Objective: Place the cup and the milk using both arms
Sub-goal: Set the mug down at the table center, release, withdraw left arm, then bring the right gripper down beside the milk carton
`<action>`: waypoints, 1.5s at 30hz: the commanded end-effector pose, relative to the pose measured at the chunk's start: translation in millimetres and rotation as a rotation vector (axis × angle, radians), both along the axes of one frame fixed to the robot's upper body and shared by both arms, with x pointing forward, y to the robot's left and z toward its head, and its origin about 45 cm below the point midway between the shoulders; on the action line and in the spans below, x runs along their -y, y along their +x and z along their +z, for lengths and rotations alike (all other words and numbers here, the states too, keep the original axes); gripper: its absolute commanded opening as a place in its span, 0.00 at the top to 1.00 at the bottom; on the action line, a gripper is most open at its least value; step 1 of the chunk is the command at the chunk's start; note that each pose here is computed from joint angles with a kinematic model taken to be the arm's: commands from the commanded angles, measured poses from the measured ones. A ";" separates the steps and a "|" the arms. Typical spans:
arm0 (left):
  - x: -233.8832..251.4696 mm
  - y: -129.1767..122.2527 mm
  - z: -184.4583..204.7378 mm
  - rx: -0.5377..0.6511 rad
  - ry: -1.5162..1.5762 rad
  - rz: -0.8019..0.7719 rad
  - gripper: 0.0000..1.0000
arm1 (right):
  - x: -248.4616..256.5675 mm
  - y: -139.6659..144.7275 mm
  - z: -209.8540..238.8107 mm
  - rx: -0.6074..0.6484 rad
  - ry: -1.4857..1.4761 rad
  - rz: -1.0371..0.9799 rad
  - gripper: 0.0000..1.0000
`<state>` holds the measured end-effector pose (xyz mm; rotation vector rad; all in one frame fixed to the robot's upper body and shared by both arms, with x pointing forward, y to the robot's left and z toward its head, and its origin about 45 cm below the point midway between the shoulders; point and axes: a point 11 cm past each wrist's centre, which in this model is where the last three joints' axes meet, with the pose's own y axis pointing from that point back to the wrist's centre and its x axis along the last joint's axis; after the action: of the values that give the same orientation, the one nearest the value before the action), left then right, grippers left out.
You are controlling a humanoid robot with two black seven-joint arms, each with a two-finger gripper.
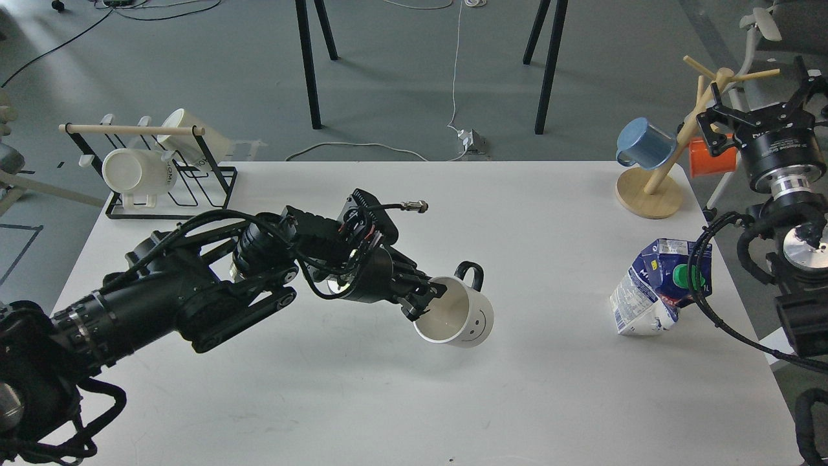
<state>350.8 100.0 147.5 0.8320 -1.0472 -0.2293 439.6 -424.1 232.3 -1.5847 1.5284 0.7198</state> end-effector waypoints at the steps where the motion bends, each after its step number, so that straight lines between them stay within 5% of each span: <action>1: -8.3 7.6 -8.4 -0.006 0.029 0.042 0.88 | -0.7 -2.7 -2.4 -0.002 0.002 0.004 0.01; 15: -24.8 11.0 -11.0 -0.009 0.047 0.070 0.72 | 10.6 -11.6 -2.8 0.004 0.005 -0.016 0.01; 19: -31.1 19.5 6.0 0.018 0.007 0.091 0.40 | 19.7 -17.7 -3.6 -0.004 -0.012 -0.026 0.01; 25: -51.0 48.8 57.6 0.076 -0.151 0.214 0.26 | 34.2 -35.9 -5.1 -0.005 -0.029 -0.035 0.01; 33: -97.5 87.7 149.7 -0.191 -0.877 0.557 0.06 | 43.3 -86.1 -16.0 -0.014 -0.039 -0.017 0.01; 38: -143.9 109.6 162.8 -0.492 -1.397 0.784 0.04 | 47.2 -138.3 -49.2 -0.096 -0.022 -0.028 0.01; 45: -227.2 129.3 141.2 -0.759 -2.064 1.092 0.01 | 29.8 -217.2 -110.7 -0.268 0.048 -0.035 0.01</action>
<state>475.2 292.9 294.4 -0.3884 0.0709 1.0943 254.8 -463.0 148.1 -1.5187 1.6784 0.8840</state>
